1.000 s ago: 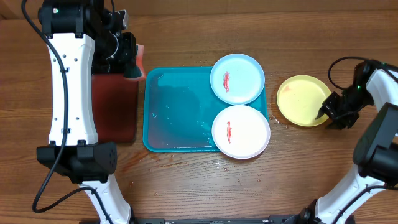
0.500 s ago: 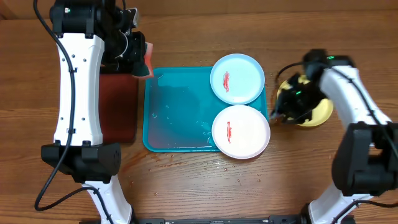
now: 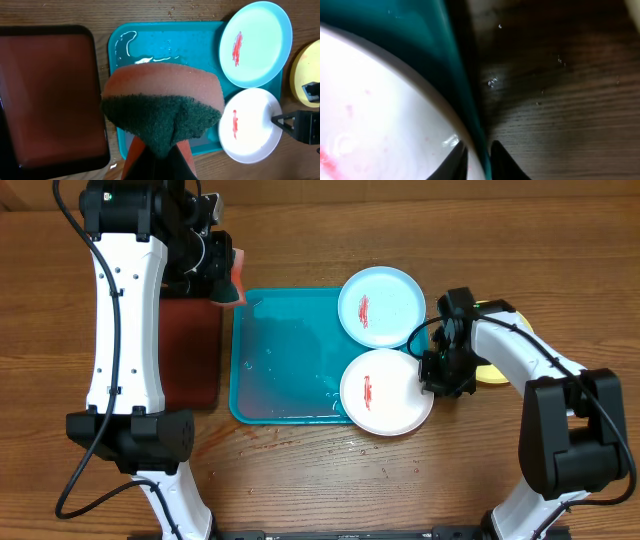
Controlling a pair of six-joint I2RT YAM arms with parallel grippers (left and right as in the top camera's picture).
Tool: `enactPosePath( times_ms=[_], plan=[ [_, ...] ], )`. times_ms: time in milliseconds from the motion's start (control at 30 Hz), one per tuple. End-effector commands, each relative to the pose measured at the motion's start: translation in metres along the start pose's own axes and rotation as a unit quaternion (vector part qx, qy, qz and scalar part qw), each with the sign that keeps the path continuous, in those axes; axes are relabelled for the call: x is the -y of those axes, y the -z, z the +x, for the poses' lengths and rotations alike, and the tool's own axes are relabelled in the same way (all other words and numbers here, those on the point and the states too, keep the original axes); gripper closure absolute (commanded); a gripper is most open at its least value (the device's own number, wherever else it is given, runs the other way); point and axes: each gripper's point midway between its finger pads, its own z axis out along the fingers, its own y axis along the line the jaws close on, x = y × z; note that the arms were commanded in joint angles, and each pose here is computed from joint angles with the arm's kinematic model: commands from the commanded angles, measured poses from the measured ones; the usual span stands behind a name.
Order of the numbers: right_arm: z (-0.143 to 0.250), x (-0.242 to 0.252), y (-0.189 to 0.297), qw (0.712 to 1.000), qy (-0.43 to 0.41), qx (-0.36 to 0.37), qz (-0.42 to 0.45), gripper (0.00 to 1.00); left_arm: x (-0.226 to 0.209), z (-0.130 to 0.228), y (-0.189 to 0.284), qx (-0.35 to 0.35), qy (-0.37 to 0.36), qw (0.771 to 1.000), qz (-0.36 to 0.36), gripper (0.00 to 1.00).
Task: Clean dirty plates on tray and stack at the side
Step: 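Release the yellow plate and grip the white plate's rim with right gripper, then slide the white plate left to the tray center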
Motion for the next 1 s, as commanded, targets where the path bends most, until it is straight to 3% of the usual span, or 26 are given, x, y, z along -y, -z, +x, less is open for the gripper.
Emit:
enactPosePath(
  times_ms=[0,100,633,767,967],
  plan=[
    [0.002,-0.002,0.0,1.0,0.002,0.005,0.006,0.92,-0.001,-0.001,-0.004,-0.004,-0.002,1.0,-0.003,0.96],
    [0.003,-0.001,0.0,1.0,0.002,0.003,0.007,0.96,-0.001,-0.001,-0.004,-0.004,-0.002,1.0,-0.003,0.96],
    [0.008,-0.013,0.03,1.0,0.015,-0.013,0.018,0.96,0.004,0.0,-0.005,-0.005,-0.008,1.0,-0.003,0.96],
    [0.007,-0.041,0.034,0.999,0.045,0.005,0.016,0.96,0.002,0.0,-0.005,-0.005,-0.007,1.0,-0.006,0.96],
    [-0.007,-0.115,0.026,0.995,0.03,0.091,-0.036,0.96,0.001,-0.002,-0.005,0.0,-0.002,1.0,-0.012,0.96]
  ],
)
